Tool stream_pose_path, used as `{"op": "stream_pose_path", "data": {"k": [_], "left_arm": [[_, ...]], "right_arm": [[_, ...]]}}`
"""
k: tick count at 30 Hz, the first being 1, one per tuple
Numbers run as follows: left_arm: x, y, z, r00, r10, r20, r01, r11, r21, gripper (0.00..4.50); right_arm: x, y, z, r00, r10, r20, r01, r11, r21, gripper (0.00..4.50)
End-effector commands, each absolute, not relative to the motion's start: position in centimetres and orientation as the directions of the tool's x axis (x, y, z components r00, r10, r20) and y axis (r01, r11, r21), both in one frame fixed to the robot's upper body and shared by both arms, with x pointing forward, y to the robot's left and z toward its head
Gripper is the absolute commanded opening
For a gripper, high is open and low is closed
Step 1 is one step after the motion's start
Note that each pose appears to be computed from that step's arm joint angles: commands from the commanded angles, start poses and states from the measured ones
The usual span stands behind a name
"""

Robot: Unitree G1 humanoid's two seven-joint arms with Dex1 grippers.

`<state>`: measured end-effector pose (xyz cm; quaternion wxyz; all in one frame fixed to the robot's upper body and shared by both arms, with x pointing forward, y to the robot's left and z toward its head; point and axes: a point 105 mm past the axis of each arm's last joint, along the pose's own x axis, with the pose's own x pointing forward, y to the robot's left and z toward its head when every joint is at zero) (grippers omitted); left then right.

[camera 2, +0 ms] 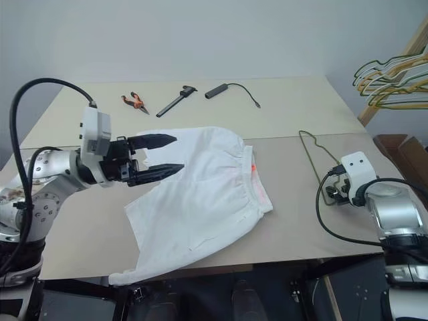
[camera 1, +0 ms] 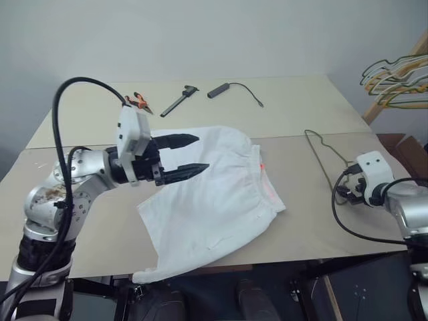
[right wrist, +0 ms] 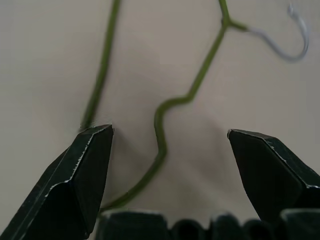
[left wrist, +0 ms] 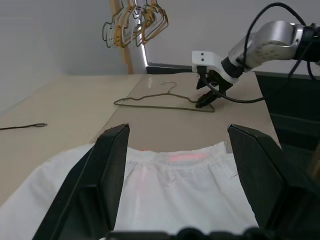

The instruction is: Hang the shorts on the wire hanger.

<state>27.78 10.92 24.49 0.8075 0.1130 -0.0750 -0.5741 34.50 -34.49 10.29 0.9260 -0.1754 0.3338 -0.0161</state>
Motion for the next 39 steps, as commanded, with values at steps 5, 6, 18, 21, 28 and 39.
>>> {"op": "stream_pose_path", "data": {"k": [5,6,18,21,28,39], "left_arm": [[27.0,11.0,25.0,0.332,-0.943,-0.009,0.898,0.313,0.309,3.42],[27.0,11.0,25.0,0.334,-0.942,-0.009,0.898,0.315,0.308,3.42],[28.6,11.1,25.7,0.423,-0.904,0.061,0.847,0.419,0.326,3.42],[29.2,10.9,26.2,0.434,-0.897,0.082,0.837,0.435,0.331,3.42],[32.0,10.5,27.9,0.479,-0.873,0.094,0.819,0.483,0.309,3.42],[34.2,10.3,27.2,0.372,-0.913,-0.165,0.925,0.351,0.144,3.42]], "right_arm": [[34.2,-35.4,9.2,0.704,-0.14,-0.696,-0.052,0.967,-0.248,2.32],[34.1,-35.5,9.1,0.7,-0.14,-0.7,-0.042,0.971,-0.236,1.95],[36.0,-35.0,12.5,0.873,-0.173,-0.456,-0.085,0.867,-0.491,0.03],[36.4,-31.3,16.0,0.968,0.005,-0.252,-0.201,0.615,-0.762,0.03],[36.0,-24.6,20.5,0.916,0.398,0.058,0.096,-0.077,-0.992,0.03],[36.2,-23.1,23.4,0.709,0.676,0.199,0.554,-0.36,-0.751,0.03]]}}
